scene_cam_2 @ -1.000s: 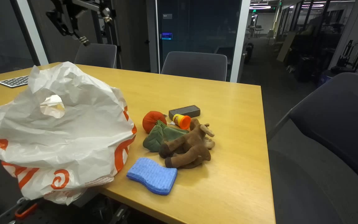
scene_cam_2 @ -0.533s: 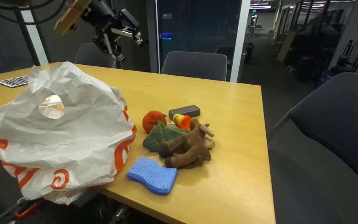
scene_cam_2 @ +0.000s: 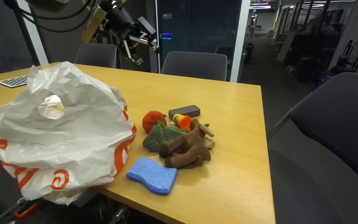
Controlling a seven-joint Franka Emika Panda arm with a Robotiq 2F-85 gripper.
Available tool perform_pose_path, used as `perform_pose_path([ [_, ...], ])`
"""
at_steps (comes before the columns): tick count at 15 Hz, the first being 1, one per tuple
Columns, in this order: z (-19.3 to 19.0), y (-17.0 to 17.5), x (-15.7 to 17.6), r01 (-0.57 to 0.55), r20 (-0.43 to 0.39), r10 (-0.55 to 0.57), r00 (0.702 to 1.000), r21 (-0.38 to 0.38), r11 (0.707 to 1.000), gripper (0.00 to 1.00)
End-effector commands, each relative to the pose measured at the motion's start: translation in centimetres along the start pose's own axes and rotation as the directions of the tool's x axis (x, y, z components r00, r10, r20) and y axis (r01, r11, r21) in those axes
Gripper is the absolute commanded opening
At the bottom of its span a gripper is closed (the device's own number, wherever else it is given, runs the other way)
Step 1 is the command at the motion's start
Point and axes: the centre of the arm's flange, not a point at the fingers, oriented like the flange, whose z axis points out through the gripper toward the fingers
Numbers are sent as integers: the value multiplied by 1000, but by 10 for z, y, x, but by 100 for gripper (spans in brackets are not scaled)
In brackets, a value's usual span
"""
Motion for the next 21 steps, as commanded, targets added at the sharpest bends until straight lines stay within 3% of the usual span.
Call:
perform_pose_path([
  [1,-1,0,0,-1,0,1,1000,-1,1000,100],
  [4,1,-2,27,-61,66,64,996,-41,997,100],
  [9,34,33,79,-153,208,176,962,-122,981,100],
  [13,90,55,96,-223,409,273,870,-167,960,100],
  [17,131,71,87,-352,566,371,736,-149,924,100],
  [18,136,75,83,-390,594,396,700,-146,909,100],
  [21,152,84,82,-462,637,423,644,-117,879,100],
])
